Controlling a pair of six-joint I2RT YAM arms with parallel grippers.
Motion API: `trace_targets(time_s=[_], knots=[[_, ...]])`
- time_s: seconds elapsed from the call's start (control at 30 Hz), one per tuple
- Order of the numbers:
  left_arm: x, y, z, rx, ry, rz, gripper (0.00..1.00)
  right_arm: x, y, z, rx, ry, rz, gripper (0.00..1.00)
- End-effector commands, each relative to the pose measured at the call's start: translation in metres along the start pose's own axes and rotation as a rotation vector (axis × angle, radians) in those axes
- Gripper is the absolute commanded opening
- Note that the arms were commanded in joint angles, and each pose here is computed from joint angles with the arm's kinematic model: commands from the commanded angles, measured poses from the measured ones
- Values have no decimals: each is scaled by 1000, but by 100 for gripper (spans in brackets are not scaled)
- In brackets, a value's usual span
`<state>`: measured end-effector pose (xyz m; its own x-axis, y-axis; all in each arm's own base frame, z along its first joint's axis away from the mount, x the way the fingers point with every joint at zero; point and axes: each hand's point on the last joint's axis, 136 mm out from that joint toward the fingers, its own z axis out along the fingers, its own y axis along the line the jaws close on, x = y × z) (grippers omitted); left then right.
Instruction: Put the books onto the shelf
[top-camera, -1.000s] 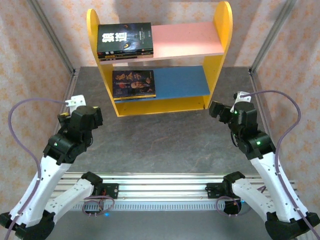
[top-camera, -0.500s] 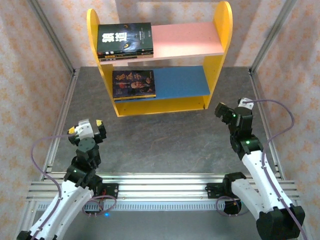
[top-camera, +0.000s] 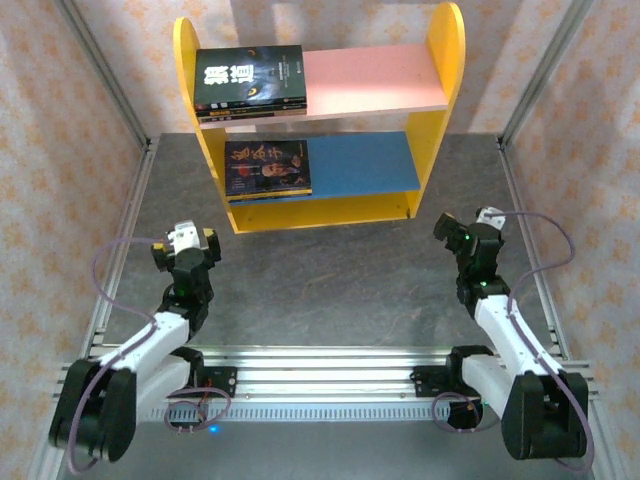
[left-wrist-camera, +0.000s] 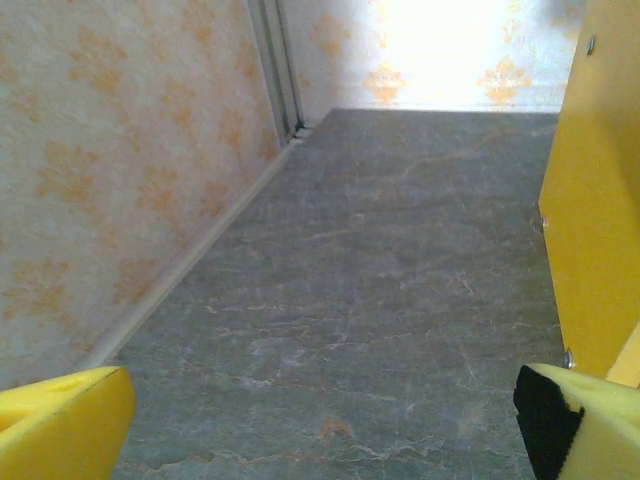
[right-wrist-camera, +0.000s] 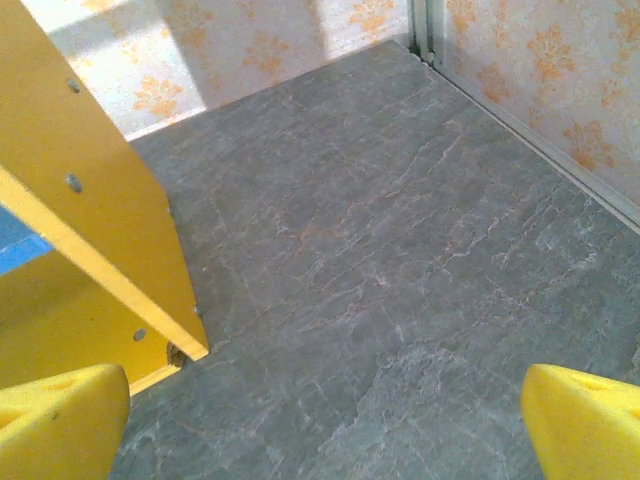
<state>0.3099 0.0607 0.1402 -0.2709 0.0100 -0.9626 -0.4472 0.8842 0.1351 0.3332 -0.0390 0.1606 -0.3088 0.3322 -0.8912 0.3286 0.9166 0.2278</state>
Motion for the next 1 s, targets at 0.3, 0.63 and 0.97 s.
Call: trace_targets(time_s=[0.3, 0.63, 0.97], knots=[[12, -56, 53, 334, -42, -109, 100, 17, 1, 49, -57, 18, -9, 100], [18, -62, 72, 316, 70, -79, 100, 13, 6, 43, -116, -98, -67, 100], [19, -62, 72, 314, 82, -73, 99, 44, 26, 73, -220, 25, -137, 99]])
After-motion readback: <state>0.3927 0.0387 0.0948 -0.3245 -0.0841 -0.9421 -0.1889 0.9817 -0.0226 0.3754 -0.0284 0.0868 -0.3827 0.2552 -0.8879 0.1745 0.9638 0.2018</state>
